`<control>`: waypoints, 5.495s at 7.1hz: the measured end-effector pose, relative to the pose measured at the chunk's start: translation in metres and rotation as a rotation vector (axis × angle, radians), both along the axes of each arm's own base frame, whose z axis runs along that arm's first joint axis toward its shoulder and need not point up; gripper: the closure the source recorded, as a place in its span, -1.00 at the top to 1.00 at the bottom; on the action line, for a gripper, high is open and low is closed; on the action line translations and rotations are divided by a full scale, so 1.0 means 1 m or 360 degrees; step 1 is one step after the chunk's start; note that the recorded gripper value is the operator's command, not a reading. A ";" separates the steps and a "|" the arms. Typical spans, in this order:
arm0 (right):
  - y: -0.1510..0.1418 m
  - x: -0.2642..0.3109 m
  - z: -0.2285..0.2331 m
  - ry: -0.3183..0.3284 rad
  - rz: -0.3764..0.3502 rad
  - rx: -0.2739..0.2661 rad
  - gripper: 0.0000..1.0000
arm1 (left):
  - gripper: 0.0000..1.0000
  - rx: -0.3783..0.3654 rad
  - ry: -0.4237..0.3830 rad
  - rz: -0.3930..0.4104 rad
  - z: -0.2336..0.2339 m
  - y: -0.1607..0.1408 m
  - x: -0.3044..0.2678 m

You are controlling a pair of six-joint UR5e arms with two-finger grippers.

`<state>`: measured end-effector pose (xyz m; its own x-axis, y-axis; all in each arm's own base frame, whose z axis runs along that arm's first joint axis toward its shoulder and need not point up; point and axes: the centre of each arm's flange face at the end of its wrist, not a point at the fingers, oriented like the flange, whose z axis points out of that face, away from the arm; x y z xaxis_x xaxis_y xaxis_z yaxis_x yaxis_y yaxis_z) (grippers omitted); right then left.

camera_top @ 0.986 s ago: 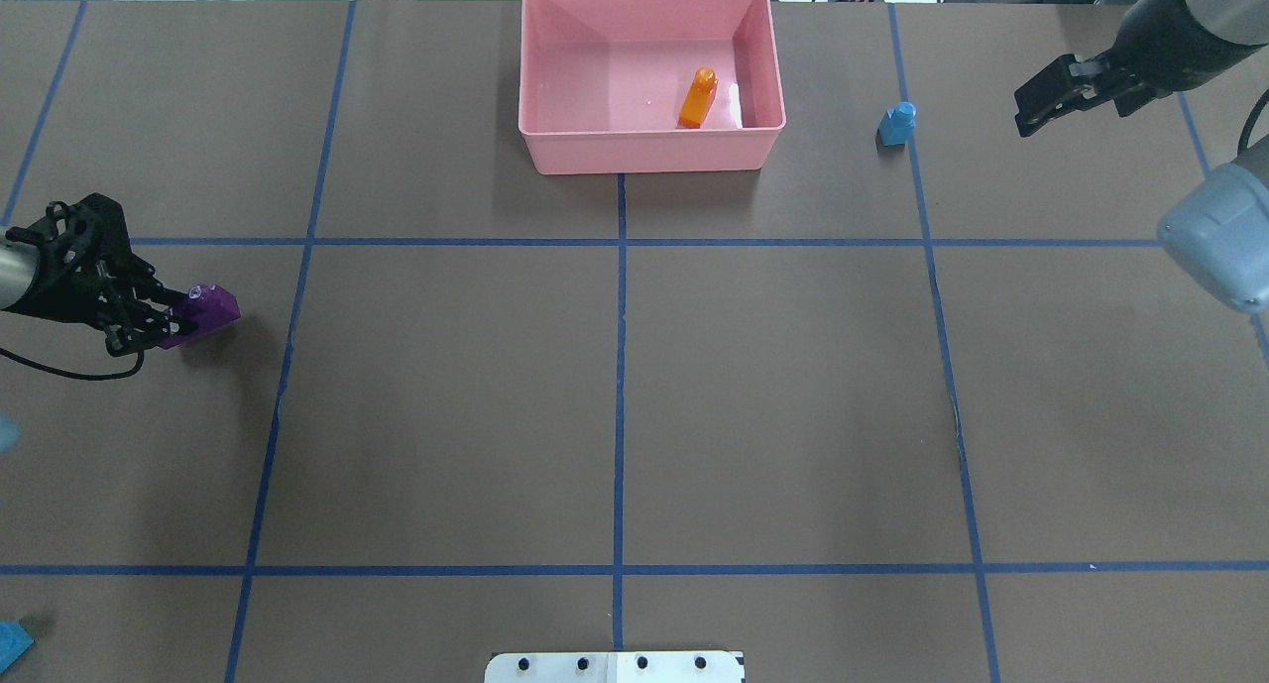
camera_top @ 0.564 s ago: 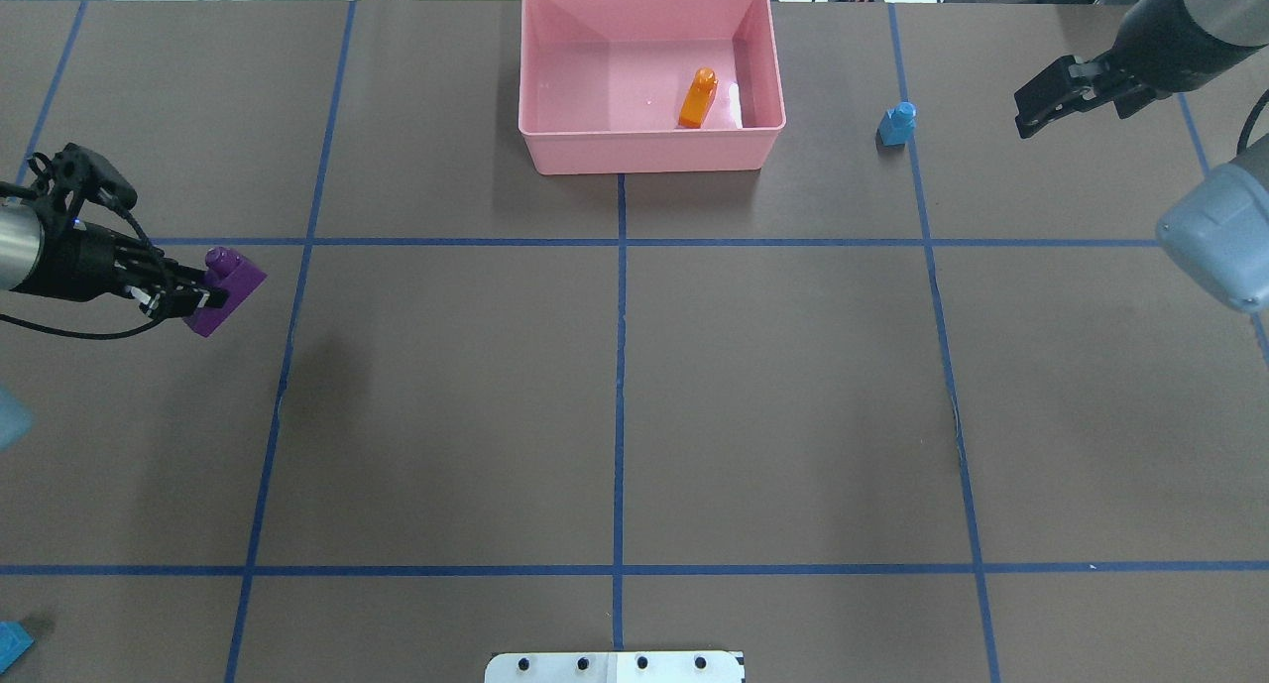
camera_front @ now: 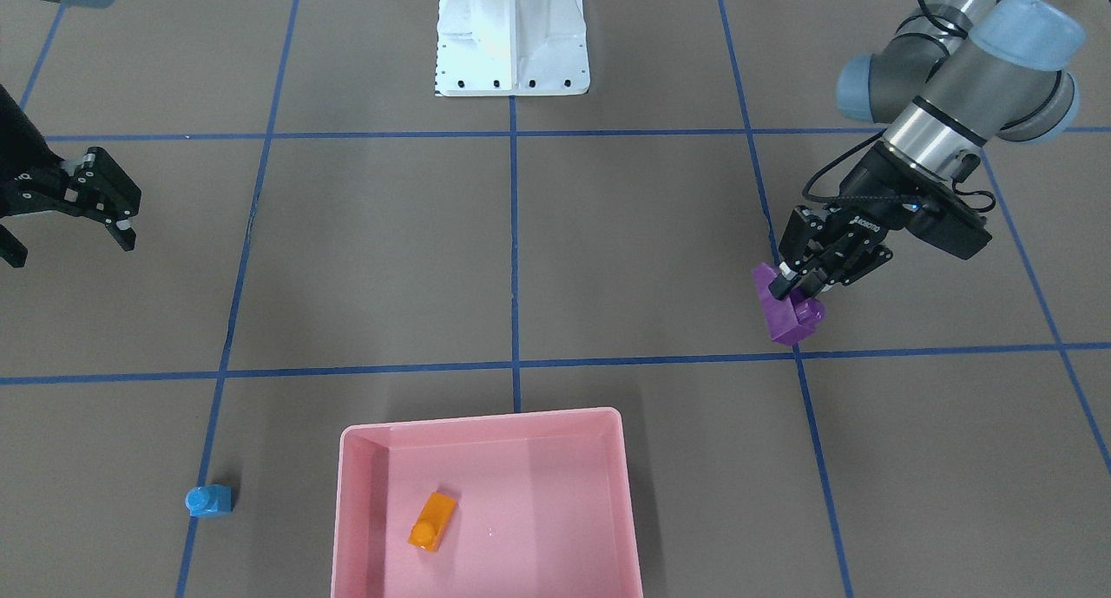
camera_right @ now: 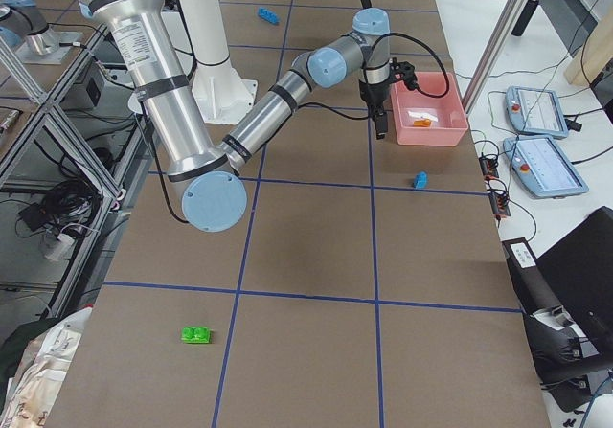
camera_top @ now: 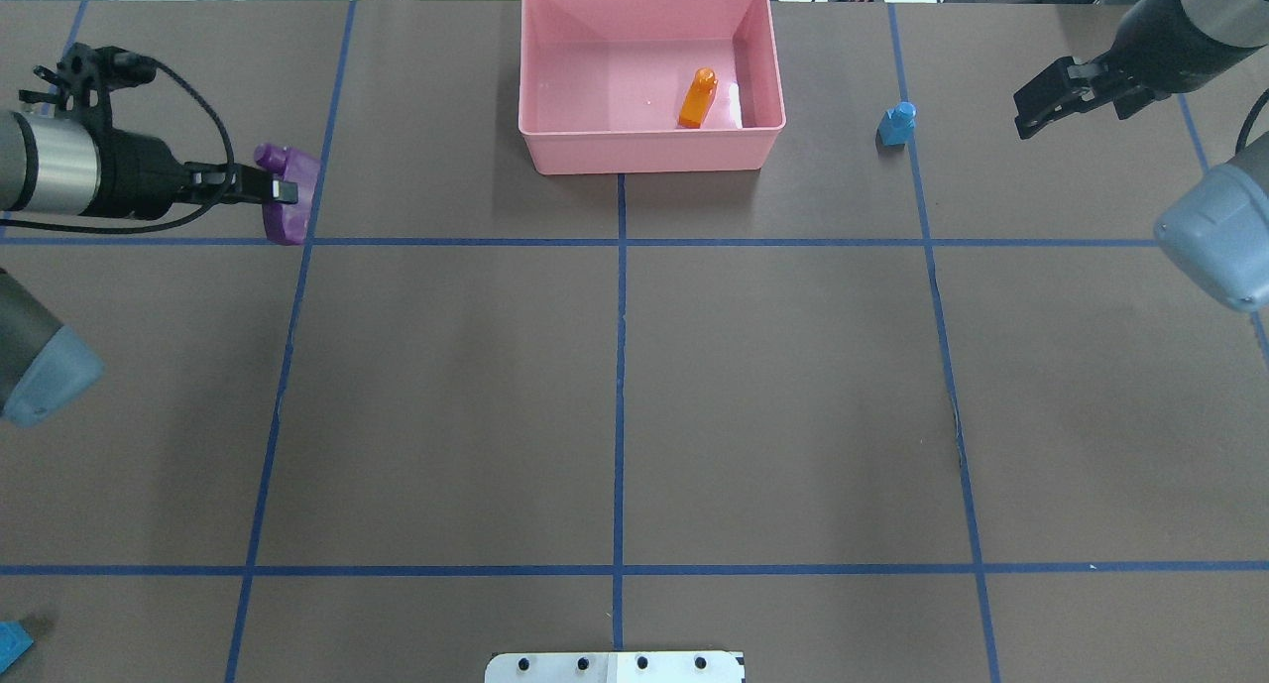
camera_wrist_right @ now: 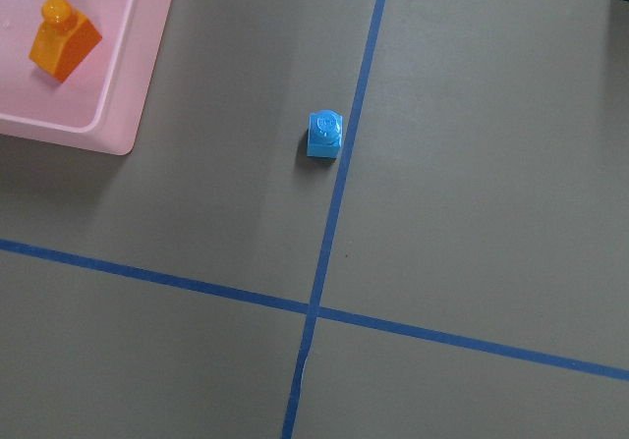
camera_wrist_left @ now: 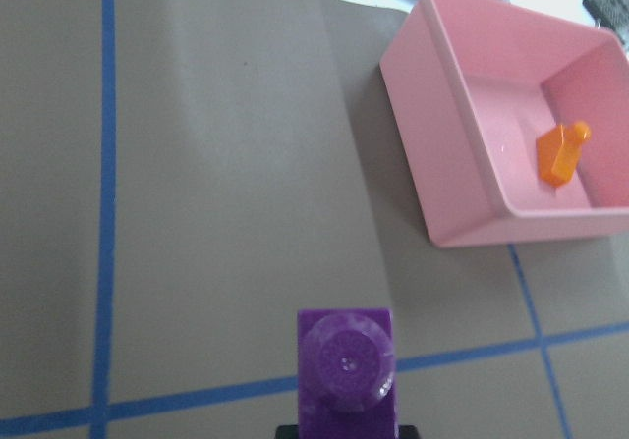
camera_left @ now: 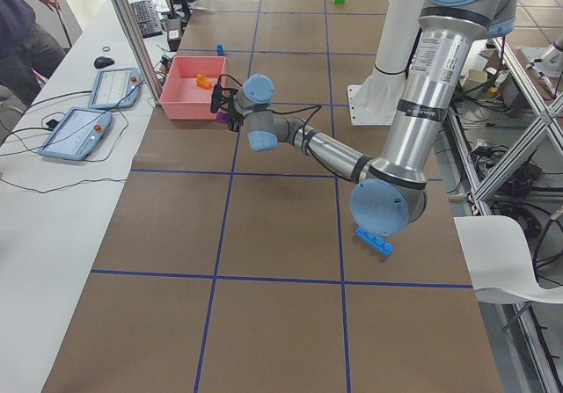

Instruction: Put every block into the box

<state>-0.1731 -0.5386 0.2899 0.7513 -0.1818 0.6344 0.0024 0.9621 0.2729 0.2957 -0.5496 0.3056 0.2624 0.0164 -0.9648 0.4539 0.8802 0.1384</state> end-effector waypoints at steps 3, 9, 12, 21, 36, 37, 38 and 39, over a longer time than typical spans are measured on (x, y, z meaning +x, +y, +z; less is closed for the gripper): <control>-0.015 -0.007 0.021 0.0048 -0.0036 -0.0038 1.00 | -0.78 -0.0190 -0.0042 -0.0237 -0.111 -0.063 0.132; -0.087 -0.041 0.079 0.0020 -0.0039 0.0001 1.00 | -0.71 -0.0259 -0.0224 -0.0366 -0.162 -0.105 0.252; -0.092 -0.044 0.079 0.0020 -0.0039 0.0000 1.00 | -0.39 -0.0319 -0.0278 -0.0418 -0.159 -0.126 0.235; -0.170 -0.120 0.111 -0.0072 0.0038 -0.0004 1.00 | 1.00 0.0086 -0.0575 -0.0022 -0.073 -0.065 0.199; -0.200 -0.168 0.057 -0.0323 0.0473 0.0065 -1.00 | 1.00 0.0207 -0.0686 0.0165 -0.053 -0.045 0.147; -0.203 -0.174 0.021 -0.0416 0.0553 0.0016 -1.00 | 1.00 0.0284 -0.0779 0.0256 -0.034 -0.036 0.110; -0.203 -0.186 -0.009 -0.0488 0.0604 -0.0027 -1.00 | 1.00 0.0341 -0.0832 0.0331 -0.015 -0.028 0.075; -0.201 -0.209 -0.035 -0.0528 0.0643 -0.0064 -0.68 | 1.00 0.0365 -0.0848 0.0373 -0.003 -0.022 0.053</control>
